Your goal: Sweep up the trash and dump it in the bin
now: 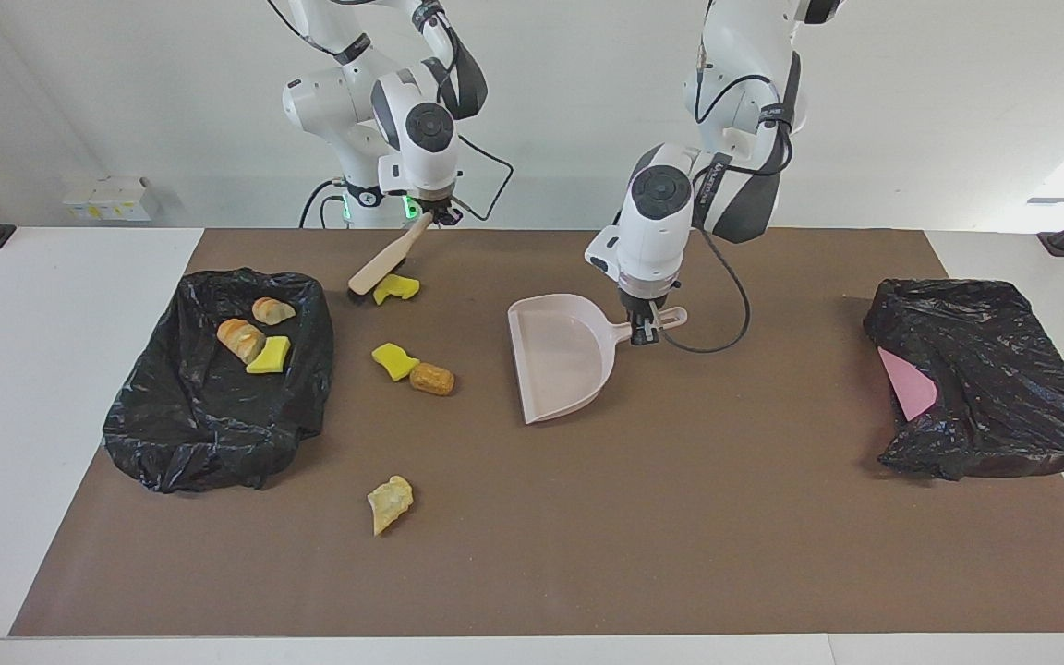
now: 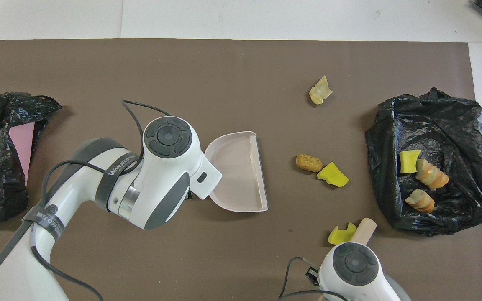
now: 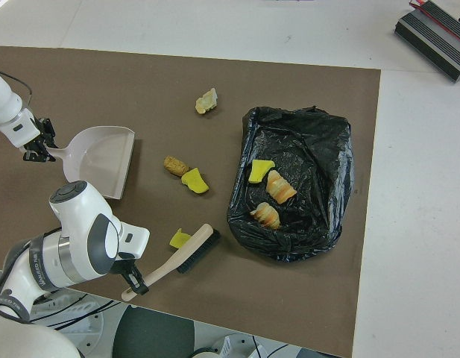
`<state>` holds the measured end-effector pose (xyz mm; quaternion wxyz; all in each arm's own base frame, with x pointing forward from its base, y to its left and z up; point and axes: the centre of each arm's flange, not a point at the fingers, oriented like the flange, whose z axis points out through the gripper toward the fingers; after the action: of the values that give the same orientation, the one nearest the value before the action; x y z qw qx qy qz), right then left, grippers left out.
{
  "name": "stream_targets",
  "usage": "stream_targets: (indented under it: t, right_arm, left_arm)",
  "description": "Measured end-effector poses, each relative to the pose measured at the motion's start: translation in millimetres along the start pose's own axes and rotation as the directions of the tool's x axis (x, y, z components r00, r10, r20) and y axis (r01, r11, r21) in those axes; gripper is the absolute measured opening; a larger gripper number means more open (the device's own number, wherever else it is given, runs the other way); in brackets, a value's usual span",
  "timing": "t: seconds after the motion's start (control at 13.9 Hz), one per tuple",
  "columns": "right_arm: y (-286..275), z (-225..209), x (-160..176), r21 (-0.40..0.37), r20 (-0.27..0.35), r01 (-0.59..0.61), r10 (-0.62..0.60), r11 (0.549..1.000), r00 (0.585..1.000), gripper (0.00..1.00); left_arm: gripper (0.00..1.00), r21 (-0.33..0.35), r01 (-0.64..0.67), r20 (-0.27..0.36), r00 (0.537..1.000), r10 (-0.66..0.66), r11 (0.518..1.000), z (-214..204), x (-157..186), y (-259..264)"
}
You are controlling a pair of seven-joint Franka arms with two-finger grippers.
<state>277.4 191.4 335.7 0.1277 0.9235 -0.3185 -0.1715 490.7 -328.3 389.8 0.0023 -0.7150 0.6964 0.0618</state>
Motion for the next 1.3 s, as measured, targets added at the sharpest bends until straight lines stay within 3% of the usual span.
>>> stream_targets:
  t: [0.29,0.58,0.87,1.08,1.3]
  right_arm:
    - [-24.6,-6.0,13.9,0.082,-0.032,0.053,-0.050,0.995,0.998,0.26]
    - [-59.2,-43.3,56.0,0.170,-0.041,0.094,-0.088,0.981,0.995,0.26]
    - [-106.7,-56.8,89.8,0.197,-0.044,0.119,-0.112,0.973,0.993,0.26]
    - [-130.1,-60.8,89.3,0.191,-0.064,0.227,-0.219,0.955,0.974,0.26]
    - [-142.8,-61.4,59.7,0.160,-0.089,0.366,-0.356,0.917,0.930,0.26]
  left_arm:
    - [0.31,0.035,0.036,0.012,0.999,-0.036,0.999,5.0,16.2,11.6]
    - [0.31,0.033,0.042,0.020,0.999,-0.043,0.999,16.0,21.7,19.9]
    - [0.31,0.041,0.055,0.018,0.998,-0.056,0.998,18.8,26.3,24.4]
    - [0.31,0.051,0.112,0.009,0.994,-0.113,0.992,23.6,28.2,26.5]
    - [0.31,0.062,0.137,-0.005,0.991,-0.137,0.989,33.0,27.7,28.7]
